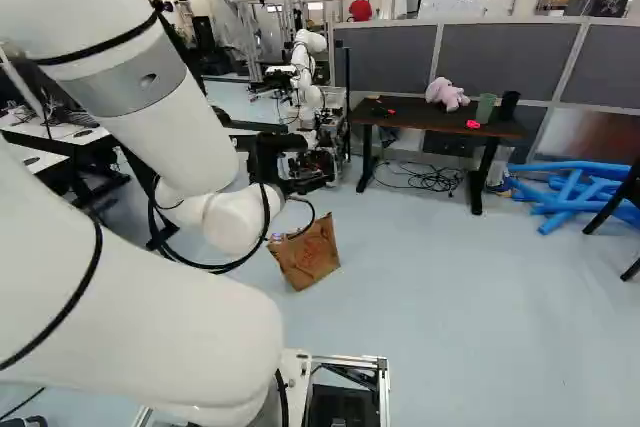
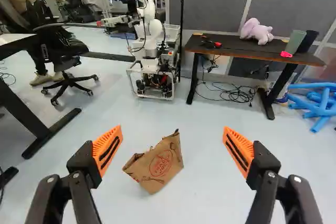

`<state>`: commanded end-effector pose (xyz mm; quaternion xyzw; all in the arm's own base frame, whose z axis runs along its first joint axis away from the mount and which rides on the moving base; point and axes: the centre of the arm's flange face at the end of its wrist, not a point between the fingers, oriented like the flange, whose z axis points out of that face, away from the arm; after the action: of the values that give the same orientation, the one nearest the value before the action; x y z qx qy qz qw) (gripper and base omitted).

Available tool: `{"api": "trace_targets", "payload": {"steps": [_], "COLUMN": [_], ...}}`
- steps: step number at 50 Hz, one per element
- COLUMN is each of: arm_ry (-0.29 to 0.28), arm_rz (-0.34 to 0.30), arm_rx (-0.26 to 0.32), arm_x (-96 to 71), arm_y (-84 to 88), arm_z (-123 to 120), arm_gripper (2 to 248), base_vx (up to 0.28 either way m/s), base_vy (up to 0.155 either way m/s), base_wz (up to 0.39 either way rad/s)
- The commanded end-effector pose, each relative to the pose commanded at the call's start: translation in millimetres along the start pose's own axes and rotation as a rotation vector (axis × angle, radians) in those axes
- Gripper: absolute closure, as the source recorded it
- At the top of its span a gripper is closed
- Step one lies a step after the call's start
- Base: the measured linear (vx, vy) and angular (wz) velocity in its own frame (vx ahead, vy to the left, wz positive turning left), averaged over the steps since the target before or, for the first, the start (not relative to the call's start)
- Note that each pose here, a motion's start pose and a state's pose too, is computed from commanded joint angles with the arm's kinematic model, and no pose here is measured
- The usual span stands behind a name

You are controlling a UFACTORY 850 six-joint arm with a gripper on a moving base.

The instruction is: Pick up the bag on the ground and place it on the table

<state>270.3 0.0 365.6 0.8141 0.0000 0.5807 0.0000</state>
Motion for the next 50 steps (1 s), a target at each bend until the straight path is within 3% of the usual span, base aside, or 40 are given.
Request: {"api": "trace_targets", "payload": {"steps": [50], "arm_ry": [0.0], "arm_rz": [0.0], "arm_rx": [0.0], "arm_x": [0.0], "arm_y": [0.0], "arm_z": [0.0], "arm_gripper": [3], "base_vx": [0.119], "base_vy": [0.021], "base_wz": [0.124]}}
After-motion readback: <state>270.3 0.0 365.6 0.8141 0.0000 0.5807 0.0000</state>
